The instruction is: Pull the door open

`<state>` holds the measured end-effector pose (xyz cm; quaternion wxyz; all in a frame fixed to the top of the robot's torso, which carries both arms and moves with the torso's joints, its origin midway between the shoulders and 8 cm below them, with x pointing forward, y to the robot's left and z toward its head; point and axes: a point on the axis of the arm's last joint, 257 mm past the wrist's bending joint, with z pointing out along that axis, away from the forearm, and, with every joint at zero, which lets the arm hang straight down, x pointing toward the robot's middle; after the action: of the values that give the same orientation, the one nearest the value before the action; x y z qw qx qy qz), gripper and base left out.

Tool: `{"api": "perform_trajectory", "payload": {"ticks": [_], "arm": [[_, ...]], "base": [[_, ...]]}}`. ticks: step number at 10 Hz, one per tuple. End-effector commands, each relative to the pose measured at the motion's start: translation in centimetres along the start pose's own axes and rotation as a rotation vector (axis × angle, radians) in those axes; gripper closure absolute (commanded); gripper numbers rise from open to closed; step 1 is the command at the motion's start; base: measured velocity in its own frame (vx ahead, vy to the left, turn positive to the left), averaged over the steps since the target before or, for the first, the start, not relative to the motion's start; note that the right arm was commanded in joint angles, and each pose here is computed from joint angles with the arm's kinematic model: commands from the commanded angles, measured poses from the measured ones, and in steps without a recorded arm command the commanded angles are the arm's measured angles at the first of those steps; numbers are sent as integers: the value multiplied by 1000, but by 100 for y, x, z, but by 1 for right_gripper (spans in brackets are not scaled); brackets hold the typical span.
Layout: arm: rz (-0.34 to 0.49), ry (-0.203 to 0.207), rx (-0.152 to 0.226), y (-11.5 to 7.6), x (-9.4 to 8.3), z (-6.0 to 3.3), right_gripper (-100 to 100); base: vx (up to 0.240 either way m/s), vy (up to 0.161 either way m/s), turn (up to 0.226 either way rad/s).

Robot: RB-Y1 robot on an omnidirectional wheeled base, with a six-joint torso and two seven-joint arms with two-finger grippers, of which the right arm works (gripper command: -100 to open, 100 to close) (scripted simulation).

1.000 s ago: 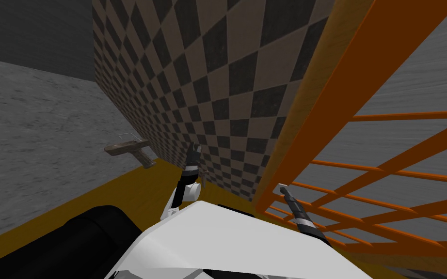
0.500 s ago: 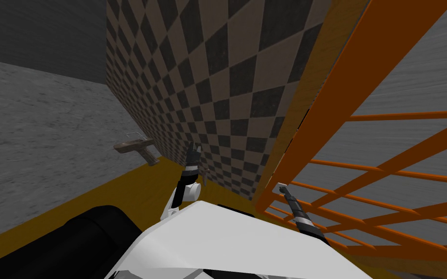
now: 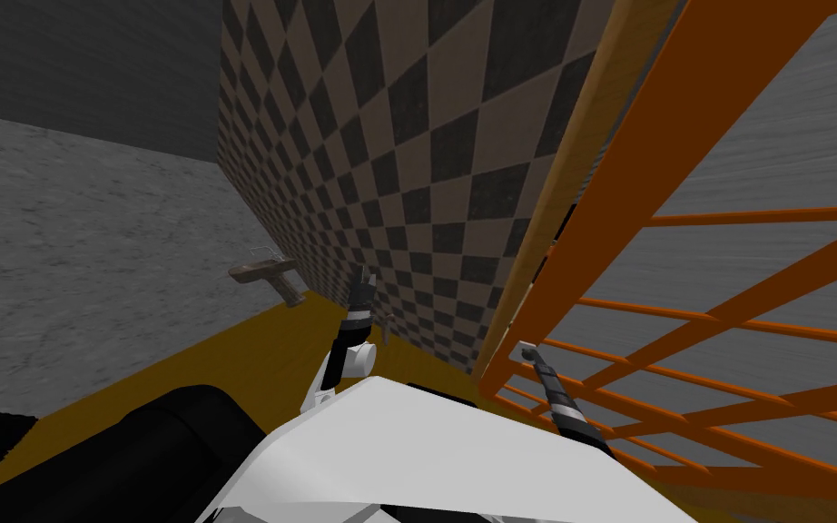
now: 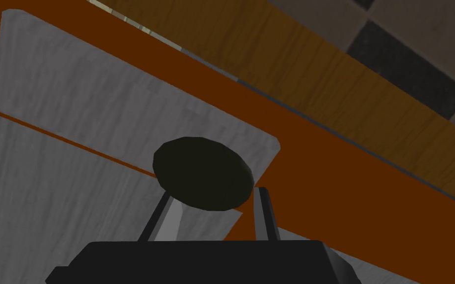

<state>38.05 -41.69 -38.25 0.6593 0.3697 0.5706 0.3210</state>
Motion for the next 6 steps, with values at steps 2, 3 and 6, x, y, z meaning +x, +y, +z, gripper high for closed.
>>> {"api": "perform_trajectory", "payload": {"ticks": [2,3,6], "arm": [[103,-13,-1,29,30,42,100],[121,-13,-1,29,30,42,100],[226,-27,2,35,31,71,100]], "base": [[-48,-22,82],[-43,-24,39],[-37,-20,49]]}}
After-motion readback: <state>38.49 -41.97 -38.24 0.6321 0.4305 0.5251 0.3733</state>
